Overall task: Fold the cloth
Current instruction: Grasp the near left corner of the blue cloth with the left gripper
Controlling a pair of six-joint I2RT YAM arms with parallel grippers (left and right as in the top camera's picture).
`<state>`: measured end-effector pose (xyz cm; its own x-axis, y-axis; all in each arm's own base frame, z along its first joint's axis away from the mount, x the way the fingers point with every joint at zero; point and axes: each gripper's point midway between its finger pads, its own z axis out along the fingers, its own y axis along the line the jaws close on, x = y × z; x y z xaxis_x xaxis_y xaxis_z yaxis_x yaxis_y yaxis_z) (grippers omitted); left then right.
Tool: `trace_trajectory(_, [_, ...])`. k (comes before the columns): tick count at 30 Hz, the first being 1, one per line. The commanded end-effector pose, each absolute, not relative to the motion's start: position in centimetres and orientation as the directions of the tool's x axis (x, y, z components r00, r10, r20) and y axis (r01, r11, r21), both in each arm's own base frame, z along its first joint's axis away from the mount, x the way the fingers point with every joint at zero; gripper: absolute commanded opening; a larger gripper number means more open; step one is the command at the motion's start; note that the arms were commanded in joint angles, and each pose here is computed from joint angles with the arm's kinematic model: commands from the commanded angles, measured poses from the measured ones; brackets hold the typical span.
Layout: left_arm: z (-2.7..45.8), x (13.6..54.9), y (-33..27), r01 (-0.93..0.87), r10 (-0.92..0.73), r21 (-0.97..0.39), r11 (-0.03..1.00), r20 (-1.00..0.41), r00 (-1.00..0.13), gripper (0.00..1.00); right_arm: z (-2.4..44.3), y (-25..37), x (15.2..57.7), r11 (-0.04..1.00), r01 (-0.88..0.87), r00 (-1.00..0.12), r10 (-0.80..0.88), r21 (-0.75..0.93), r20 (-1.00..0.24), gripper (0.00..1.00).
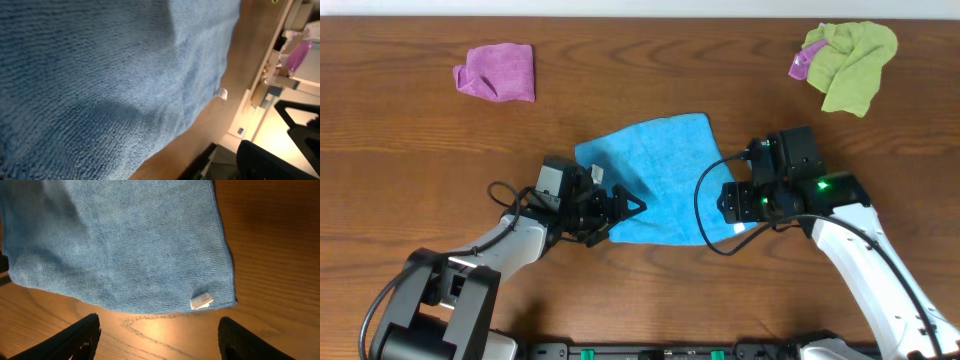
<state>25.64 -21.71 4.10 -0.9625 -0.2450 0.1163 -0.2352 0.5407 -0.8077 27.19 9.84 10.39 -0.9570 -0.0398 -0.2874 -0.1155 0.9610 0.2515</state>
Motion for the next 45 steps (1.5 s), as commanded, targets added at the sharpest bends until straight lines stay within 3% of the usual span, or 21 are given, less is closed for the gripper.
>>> trace_trajectory(1, [5.1,24.5,-22.5,-0.254,-0.198,-0.835,0.488,0.178,-0.964,0.95,10.7,9.7,27.2,0.960,-0.123,-0.953,-0.043,0.253,-0.301,0.76])
trace_trajectory(20, [7.8,22.1,-23.8,-0.351,-0.071,-0.865,0.359,0.350,-0.934,0.95,10.7,9.7,27.2,0.960,-0.122,-0.953,-0.043,0.253,-0.300,0.75])
trace_trajectory(30, [4.3,19.6,-22.0,-0.398,-0.122,-0.760,0.513,0.394,-0.911,0.95,10.2,7.5,27.2,0.987,-0.082,-0.955,-0.039,0.135,-0.296,0.74])
trace_trajectory(45, [3.3,18.1,-24.9,-0.386,-0.128,-0.710,0.589,0.390,-0.912,0.96,10.1,3.8,27.9,0.996,0.011,-0.952,0.039,0.094,-0.303,0.73])
